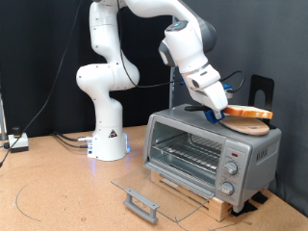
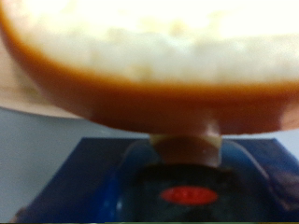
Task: Make a piece of toast with the oven
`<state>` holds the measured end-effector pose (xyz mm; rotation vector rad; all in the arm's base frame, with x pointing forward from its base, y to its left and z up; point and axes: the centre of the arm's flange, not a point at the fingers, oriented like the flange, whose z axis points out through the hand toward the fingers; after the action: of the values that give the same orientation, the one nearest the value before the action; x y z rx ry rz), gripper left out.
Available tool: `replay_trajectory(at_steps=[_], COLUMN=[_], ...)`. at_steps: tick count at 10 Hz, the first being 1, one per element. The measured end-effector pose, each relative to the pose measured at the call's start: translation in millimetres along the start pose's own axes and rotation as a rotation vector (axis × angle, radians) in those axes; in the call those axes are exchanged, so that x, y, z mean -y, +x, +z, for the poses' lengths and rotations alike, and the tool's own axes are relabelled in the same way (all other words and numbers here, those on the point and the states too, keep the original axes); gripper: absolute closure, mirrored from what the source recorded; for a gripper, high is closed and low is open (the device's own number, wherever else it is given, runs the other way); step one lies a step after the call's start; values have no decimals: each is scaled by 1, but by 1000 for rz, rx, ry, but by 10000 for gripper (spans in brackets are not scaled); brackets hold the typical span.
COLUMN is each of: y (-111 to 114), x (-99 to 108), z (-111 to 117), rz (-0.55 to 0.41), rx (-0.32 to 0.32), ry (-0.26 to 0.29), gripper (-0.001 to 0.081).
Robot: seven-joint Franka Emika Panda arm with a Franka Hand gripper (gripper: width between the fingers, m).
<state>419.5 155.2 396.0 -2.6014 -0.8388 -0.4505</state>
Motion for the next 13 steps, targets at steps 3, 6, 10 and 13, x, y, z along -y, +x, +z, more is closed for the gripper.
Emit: replay_trajectory(at_steps=[3, 6, 10, 13], y=[-6, -13, -34, -63], x=[-18, -25, -60, -95], z=[-18, -30, -48, -70], rz=[15, -2, -9, -17], rx=[-48, -48, -52, 1], ry=[8, 10, 51, 63], gripper=[415, 415, 415, 415])
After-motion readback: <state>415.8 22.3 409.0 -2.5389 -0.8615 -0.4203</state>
